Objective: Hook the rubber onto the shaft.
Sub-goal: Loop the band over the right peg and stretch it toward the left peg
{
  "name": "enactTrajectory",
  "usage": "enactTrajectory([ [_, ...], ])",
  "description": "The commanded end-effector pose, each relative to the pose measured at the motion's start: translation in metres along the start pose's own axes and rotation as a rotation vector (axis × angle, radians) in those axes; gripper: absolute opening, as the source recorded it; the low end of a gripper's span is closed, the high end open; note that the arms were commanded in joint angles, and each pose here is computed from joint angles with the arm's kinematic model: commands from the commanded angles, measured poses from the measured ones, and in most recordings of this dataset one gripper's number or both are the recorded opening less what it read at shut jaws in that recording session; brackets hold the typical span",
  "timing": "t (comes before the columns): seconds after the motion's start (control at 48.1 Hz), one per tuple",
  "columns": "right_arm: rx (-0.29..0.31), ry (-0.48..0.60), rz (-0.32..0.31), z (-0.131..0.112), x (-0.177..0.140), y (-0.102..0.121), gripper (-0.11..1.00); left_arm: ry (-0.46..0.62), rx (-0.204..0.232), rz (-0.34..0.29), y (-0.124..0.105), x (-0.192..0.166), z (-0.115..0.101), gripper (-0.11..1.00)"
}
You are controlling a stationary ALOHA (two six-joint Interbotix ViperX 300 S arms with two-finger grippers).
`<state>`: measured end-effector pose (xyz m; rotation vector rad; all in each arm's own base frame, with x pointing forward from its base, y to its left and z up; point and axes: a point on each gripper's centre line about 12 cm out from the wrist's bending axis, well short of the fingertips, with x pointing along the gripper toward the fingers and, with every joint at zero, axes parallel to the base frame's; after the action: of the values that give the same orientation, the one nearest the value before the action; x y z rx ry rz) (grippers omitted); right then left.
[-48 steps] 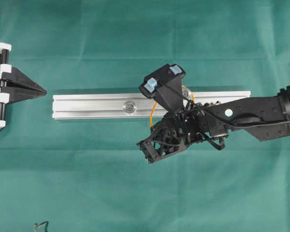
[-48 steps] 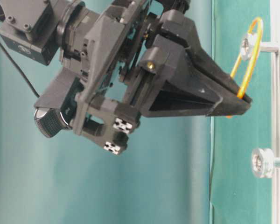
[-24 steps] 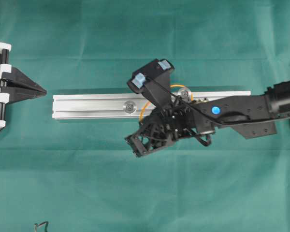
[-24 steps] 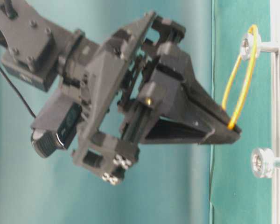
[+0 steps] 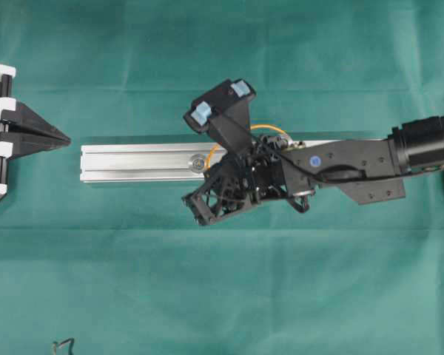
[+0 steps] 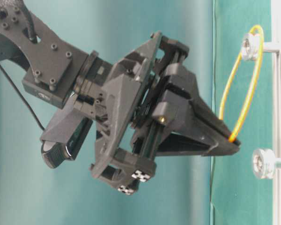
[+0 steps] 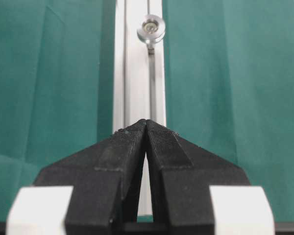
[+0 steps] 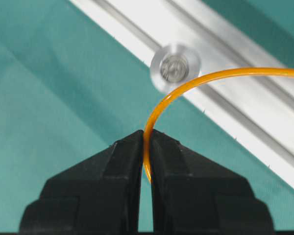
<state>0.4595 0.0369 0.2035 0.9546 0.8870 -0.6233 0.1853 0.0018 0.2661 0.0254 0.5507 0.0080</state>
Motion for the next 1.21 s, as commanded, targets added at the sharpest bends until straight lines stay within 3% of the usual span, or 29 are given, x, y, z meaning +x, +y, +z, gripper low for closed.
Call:
enactTrajectory([
  [0.0, 0.014, -0.031, 0.059, 0.013, -0.011, 0.010, 0.07, -0.029, 0.002, 0.003, 0.001, -0.003, 0.011, 0.00],
  [0.229, 0.032, -0.048, 0.094, 0.022, -0.004, 0.013, 0.07, -0.031, -0.002, 0.003, 0.001, -0.004, 0.012, 0.00],
  [1.186, 0.121, -0.038, 0.107, 0.040, 0.023, 0.015, 0.07, -0.034, -0.004, 0.003, 0.001, -0.004, 0.013, 0.00],
])
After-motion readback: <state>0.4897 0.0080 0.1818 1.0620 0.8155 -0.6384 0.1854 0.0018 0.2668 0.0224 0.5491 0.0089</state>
